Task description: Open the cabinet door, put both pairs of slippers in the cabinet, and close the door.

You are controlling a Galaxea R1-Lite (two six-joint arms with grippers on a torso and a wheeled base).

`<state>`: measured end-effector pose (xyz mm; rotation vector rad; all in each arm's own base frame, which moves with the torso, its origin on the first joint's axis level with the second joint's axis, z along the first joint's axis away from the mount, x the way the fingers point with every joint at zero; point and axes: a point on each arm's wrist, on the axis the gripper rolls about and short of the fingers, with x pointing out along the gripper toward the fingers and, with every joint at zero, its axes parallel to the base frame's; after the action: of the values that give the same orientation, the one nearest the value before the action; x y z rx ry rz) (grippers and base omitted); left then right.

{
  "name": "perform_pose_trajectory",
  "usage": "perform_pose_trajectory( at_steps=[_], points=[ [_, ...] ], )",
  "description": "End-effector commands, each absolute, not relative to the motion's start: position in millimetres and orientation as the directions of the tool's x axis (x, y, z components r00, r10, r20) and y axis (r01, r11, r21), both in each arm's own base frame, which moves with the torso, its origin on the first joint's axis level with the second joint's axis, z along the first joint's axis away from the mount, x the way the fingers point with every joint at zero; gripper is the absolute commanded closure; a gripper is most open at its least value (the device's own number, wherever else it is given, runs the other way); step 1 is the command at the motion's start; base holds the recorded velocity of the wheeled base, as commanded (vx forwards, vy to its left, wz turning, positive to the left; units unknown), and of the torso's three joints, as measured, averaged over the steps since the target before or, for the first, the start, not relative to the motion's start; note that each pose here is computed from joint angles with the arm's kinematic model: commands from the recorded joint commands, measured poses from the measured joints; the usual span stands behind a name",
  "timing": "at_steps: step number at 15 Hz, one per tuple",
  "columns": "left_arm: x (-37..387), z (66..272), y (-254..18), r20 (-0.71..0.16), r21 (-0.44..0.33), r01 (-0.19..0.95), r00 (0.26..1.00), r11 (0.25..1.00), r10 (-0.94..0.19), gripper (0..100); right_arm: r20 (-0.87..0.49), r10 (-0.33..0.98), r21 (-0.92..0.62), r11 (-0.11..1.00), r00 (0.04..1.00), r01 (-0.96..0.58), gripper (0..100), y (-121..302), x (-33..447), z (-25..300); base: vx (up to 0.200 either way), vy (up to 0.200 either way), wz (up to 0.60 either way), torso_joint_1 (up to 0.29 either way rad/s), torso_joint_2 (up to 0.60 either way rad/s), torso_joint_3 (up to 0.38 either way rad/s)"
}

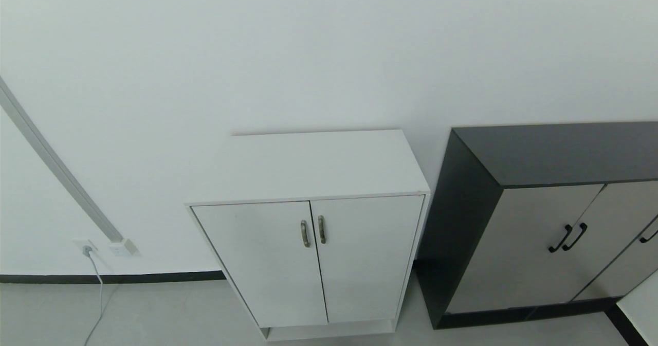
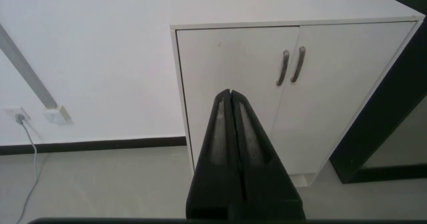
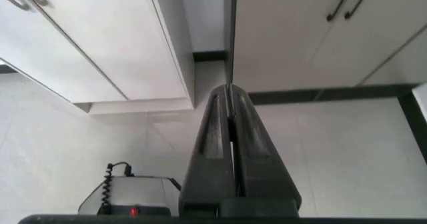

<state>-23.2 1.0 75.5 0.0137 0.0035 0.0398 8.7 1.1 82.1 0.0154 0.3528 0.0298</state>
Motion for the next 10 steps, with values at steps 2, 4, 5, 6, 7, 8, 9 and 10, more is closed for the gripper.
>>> perform_pose_trajectory(
  at_steps=[2,4,5,6,7,8,9,10],
  points=[
    [-23.1,75.5,1.0,-0.005,0.014,-0.04,0.999,0.999,0.04,100,-0.269,0.015,0.009,1.0,0.963,-0.013,100,1.0,2.2,82.9,0.0,0.0,0.0,0.0,0.0,0.0],
    [-23.1,75.5,1.0,-0.005,0.014,-0.04,0.999,0.999,0.04,100,-0.21,-0.005,0.0,1.0,0.978,0.006,100,0.8,-2.8,83.0,0.0,0.0,0.0,0.0,0.0,0.0],
    [-23.1,75.5,1.0,-0.005,0.014,-0.04,0.999,0.999,0.04,100,-0.18,-0.016,-0.013,1.0,0.984,0.014,100,0.6,-5.4,83.2,0.0,0.0,0.0,0.0,0.0,0.0],
    [-23.1,75.5,1.0,-0.005,0.014,-0.04,0.999,0.999,0.04,100,-0.136,-0.032,-0.061,0.998,0.99,0.024,100,0.6,-11.5,78.9,0.0,0.0,0.0,0.0,0.0,0.0],
    [-23.1,75.5,1.0,-0.005,0.014,-0.04,0.999,0.999,0.04,100,-0.103,-0.034,-0.068,0.997,0.994,0.027,100,0.7,-15.1,77.2,0.0,0.0,0.0,0.0,0.0,0.0],
    [-23.0,75.5,0.9,-0.005,0.014,-0.038,0.999,0.999,0.038,100,-0.063,-0.037,-0.064,0.997,0.997,0.033,100,0.7,-17.9,76.9,0.0,0.0,0.0,0.0,0.0,0.0],
    [-23.1,75.7,1.0,-0.003,0.014,-0.04,0.999,0.999,0.04,100,-0.064,-0.035,-0.029,0.999,0.997,0.033,100,0.7,-17.9,76.8,0.0,0.0,0.0,0.0,0.0,0.0],
    [-23.0,75.7,0.9,-0.003,0.014,-0.038,0.999,0.999,0.038,100,-0.064,-0.035,0.011,0.999,0.997,0.036,100,0.6,-17.9,76.8,0.0,0.0,0.0,0.0,0.0,0.0]
  ],
)
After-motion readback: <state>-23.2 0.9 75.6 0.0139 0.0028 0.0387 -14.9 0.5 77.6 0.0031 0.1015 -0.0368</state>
